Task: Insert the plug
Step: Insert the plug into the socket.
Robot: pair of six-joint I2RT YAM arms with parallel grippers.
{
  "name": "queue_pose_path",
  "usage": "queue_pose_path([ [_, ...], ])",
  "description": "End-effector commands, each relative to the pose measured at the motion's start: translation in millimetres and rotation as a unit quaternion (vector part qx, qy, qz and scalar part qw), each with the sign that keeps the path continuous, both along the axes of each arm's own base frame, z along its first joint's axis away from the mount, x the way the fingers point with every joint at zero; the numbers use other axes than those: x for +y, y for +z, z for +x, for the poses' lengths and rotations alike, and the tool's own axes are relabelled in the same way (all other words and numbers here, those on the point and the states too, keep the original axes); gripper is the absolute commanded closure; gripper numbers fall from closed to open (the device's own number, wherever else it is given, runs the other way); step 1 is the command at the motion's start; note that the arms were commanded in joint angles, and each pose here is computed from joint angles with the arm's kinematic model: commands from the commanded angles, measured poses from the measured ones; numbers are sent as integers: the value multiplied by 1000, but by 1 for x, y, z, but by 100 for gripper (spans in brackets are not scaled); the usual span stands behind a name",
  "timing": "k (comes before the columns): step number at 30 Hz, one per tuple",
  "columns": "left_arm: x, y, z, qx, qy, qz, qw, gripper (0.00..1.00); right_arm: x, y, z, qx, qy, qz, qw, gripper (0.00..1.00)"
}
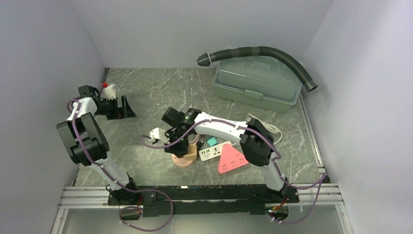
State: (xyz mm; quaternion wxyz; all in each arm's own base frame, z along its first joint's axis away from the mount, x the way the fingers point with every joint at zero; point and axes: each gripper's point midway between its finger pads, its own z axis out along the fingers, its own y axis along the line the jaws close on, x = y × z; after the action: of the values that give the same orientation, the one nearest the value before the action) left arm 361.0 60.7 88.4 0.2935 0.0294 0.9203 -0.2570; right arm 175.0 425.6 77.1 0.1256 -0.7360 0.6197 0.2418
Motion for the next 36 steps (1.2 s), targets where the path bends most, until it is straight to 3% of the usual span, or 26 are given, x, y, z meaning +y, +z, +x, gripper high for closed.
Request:
queue_pose_path([
  [1, 1, 13, 8, -26, -11, -6, 1000, 0, 7, 5, 5, -18, -5, 7, 1000, 99],
  [10, 2, 13, 7, -26, -11, -5, 1000, 0, 8, 4, 15, -41, -18, 3, 999, 100],
  [36, 4, 14, 7, -28, -8, -7, 1000, 0, -11, 4, -12, 10, -18, -33, 999, 100],
])
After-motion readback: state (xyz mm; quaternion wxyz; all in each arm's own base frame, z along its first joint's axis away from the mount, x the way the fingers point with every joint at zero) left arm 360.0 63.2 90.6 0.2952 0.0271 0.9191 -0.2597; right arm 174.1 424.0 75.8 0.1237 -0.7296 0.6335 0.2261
